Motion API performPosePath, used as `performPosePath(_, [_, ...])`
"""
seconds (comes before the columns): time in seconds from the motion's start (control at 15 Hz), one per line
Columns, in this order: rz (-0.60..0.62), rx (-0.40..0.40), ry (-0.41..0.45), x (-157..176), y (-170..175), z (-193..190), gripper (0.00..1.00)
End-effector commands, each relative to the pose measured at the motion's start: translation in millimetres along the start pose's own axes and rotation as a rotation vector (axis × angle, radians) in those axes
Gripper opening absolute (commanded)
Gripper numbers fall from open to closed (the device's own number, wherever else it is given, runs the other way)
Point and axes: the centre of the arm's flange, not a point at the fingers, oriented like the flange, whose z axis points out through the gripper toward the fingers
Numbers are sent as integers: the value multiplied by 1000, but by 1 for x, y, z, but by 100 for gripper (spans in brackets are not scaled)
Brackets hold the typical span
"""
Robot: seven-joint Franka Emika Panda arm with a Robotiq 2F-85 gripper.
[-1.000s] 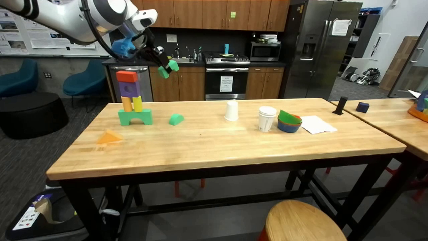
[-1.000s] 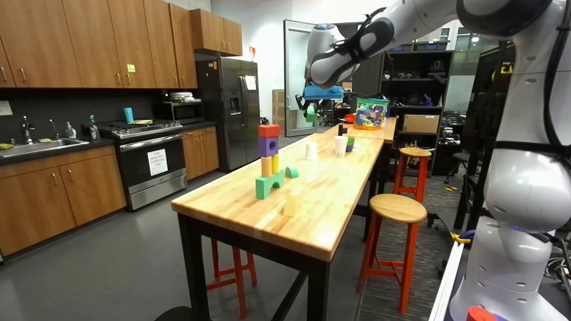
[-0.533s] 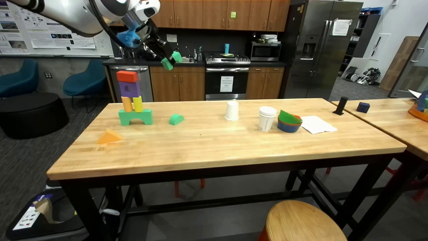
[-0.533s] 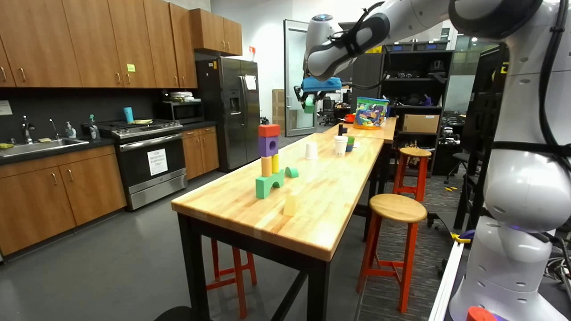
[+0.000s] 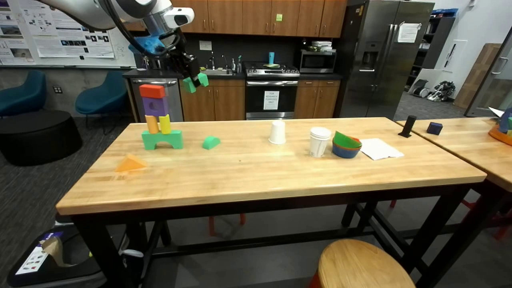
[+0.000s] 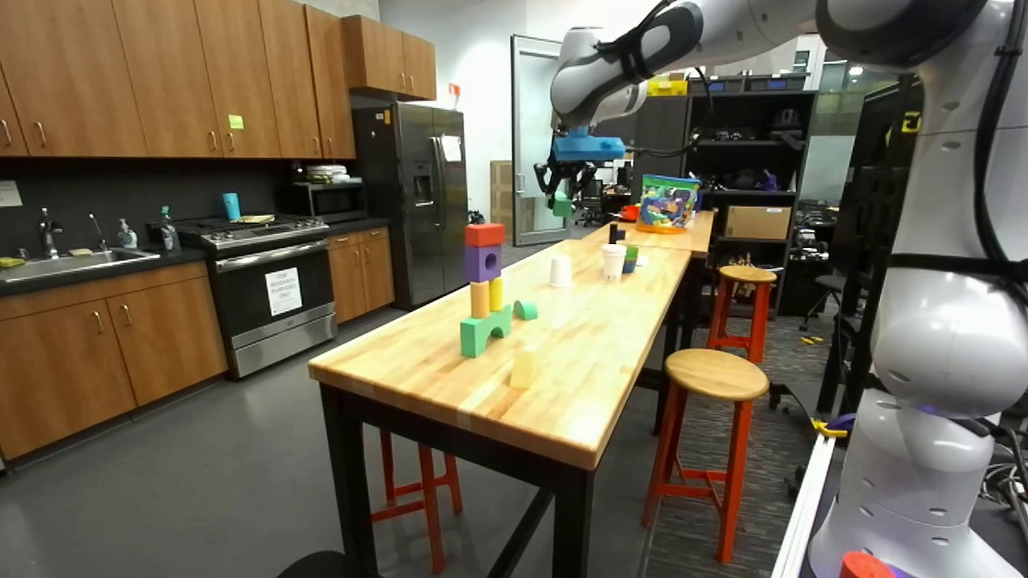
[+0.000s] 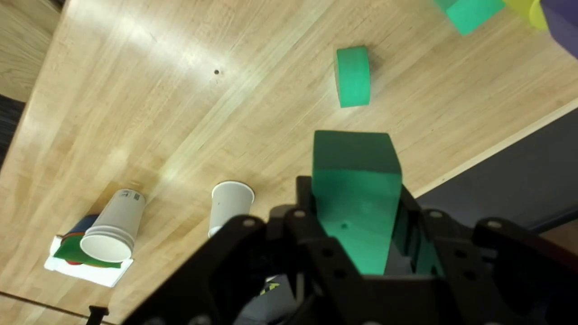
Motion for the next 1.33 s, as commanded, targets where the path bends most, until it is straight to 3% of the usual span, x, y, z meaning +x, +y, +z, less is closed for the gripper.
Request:
performPosePath(0.0, [-19,-12,-115,5,8,-12,16])
performPosePath(0.2, [-9,-63,-173,7,12,-9,16])
performPosePath(0.33, [40,-108,-123,13,14,-2,16])
performPosePath(0.4, [12,-70,-139,1,15,-6,41])
performPosePath(1.27, [32,-94,-132,7,16,1,41])
